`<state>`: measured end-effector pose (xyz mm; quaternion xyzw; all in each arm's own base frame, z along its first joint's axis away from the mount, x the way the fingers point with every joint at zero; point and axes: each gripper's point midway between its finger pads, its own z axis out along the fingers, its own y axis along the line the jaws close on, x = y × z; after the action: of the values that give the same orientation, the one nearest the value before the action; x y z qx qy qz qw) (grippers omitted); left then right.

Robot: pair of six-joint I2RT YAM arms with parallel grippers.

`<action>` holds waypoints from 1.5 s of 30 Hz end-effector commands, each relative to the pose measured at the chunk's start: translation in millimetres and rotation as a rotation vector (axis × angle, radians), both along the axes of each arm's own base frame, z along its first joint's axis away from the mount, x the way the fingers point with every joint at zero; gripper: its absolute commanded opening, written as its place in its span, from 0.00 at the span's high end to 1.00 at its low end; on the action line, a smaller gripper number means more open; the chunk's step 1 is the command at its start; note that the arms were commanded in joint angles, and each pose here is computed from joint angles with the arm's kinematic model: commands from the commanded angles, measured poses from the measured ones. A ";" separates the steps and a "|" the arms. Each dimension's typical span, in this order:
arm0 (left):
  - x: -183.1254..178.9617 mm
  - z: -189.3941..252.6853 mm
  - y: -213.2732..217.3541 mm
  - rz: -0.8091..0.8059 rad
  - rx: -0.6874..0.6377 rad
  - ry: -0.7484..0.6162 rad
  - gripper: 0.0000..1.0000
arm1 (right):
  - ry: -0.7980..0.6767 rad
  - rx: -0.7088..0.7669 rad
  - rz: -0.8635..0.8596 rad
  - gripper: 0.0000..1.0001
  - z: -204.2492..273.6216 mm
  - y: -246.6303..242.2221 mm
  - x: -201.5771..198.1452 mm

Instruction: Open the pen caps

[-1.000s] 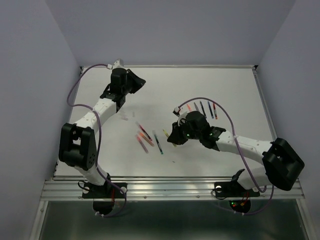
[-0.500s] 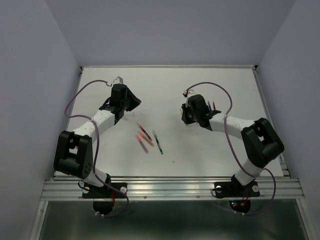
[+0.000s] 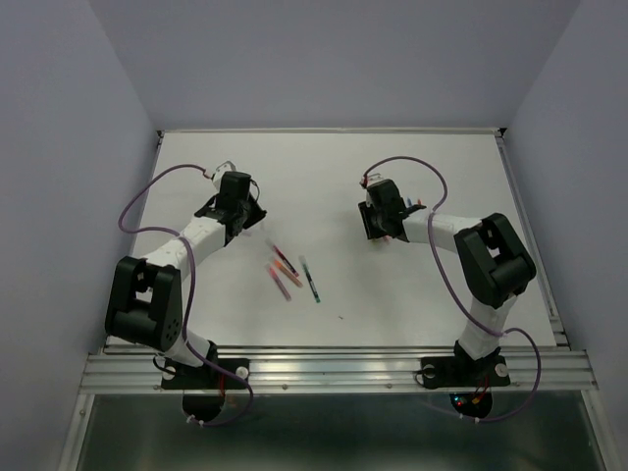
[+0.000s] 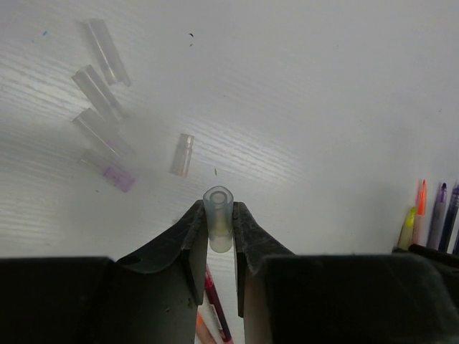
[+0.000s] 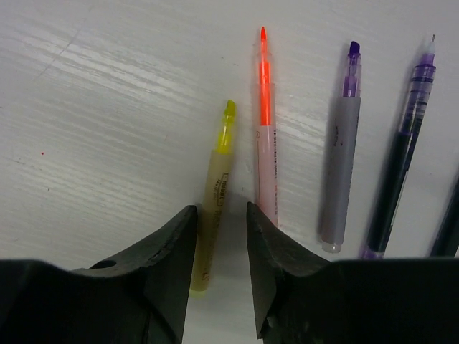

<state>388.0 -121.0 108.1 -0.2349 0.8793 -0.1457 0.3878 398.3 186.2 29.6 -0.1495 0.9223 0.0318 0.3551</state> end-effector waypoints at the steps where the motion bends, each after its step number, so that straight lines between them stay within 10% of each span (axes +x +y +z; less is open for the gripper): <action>1: 7.7 3.8 12.8 0.040 0.069 0.006 1.00 | -0.045 -0.010 -0.016 0.58 17.9 -2.2 13.2; 9: 15.1 -6.9 17.6 0.062 0.092 0.044 1.00 | -0.112 0.107 0.017 0.39 67.2 12.0 9.9; 13: 20.4 -15.2 19.3 0.073 0.109 0.077 1.00 | -0.145 0.215 0.089 0.00 101.2 27.2 -2.3; 45: 25.7 -55.6 30.1 0.155 0.135 0.207 0.71 | -0.179 0.288 0.103 0.00 128.1 26.5 -22.1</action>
<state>401.0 -95.6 36.2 -0.2772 0.9124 -0.0329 0.2992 372.4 214.5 142.8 -0.1555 0.8745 0.1640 0.4292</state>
